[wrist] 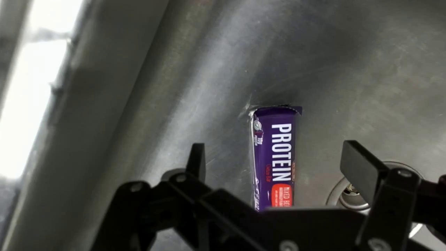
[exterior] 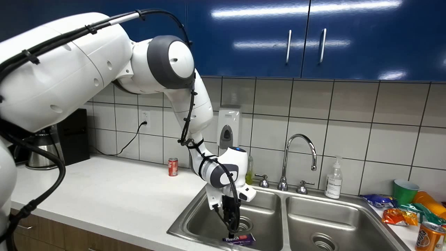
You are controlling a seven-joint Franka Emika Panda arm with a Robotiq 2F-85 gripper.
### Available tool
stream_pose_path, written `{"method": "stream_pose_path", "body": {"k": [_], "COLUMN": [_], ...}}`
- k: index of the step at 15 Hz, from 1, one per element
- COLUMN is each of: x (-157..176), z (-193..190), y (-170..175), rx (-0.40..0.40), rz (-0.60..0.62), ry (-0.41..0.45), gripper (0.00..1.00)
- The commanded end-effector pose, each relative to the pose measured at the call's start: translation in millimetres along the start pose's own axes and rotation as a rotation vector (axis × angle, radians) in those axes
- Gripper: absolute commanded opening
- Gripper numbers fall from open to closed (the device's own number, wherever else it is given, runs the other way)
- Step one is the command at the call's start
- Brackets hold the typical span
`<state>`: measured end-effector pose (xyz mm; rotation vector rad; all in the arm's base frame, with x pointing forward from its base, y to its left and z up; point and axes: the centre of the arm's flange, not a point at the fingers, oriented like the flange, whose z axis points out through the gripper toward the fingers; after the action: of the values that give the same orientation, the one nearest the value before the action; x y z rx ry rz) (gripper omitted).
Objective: Pick up the object from the sink and put it on the counter
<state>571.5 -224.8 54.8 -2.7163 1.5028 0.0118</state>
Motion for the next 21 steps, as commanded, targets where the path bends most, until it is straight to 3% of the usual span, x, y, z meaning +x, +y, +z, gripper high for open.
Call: {"method": "stream_pose_path", "body": {"k": [1,21], "x": [13,39], "z": [9,49], "y": [0,-13], "rx": [0.0,-0.029], "rz": [0.038,0.039], "ry": [-0.021,-0.024], "gripper": [1.0,1.0]}}
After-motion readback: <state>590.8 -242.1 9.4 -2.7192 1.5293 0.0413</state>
